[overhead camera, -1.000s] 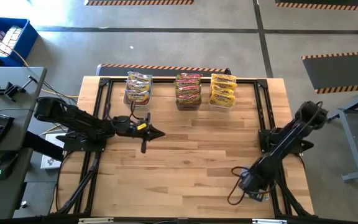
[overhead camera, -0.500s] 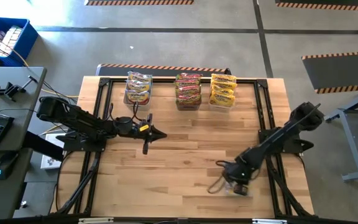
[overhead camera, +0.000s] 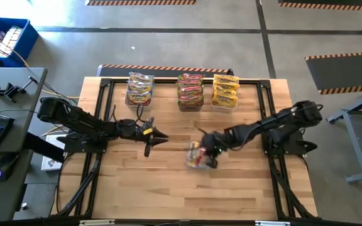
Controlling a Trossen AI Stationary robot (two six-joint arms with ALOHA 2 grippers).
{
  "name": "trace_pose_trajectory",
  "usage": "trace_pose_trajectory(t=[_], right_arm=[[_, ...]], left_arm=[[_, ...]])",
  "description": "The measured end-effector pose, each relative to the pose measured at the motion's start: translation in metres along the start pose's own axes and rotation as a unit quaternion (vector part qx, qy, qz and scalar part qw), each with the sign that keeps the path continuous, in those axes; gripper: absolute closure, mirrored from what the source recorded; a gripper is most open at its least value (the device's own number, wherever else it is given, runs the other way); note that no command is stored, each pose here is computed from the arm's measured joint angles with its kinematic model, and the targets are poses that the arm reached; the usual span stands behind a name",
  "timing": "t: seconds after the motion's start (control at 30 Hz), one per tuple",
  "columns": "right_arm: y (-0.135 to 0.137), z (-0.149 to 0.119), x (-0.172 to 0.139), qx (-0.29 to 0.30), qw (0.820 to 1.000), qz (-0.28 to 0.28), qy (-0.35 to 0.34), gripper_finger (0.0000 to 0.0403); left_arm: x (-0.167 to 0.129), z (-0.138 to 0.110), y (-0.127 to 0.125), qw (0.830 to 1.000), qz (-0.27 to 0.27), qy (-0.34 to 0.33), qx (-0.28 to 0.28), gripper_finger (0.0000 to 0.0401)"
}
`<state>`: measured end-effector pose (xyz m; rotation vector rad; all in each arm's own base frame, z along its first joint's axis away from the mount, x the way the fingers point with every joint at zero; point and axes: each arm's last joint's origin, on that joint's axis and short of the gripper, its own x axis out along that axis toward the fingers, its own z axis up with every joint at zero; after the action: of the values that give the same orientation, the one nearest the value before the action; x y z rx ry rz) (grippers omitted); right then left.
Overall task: Sort Maruchan noodles
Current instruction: Put the blue noodle pack into the gray bin
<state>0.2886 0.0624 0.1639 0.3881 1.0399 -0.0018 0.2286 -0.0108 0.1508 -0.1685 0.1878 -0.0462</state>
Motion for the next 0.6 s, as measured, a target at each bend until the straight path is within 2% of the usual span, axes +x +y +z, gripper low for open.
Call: trace_pose_trajectory(t=[0.13,0.3,0.6], right_arm=[[-0.025,0.018,0.001,-0.004,0.998,-0.039,-0.051,0.0403],[-0.049,0.03,0.012,-0.01,0.994,-0.071,-0.079,0.0403],[-0.058,0.04,0.031,-0.036,0.99,-0.069,-0.114,0.0403]], left_arm=[[0.002,-0.006,-0.003,0.999,0.005,0.016,-0.045,0.0313],[0.015,-0.015,-0.009,0.991,0.029,0.051,-0.121,0.0282],[0.059,-0.034,-0.021,0.971,0.032,0.107,-0.212,0.022]])
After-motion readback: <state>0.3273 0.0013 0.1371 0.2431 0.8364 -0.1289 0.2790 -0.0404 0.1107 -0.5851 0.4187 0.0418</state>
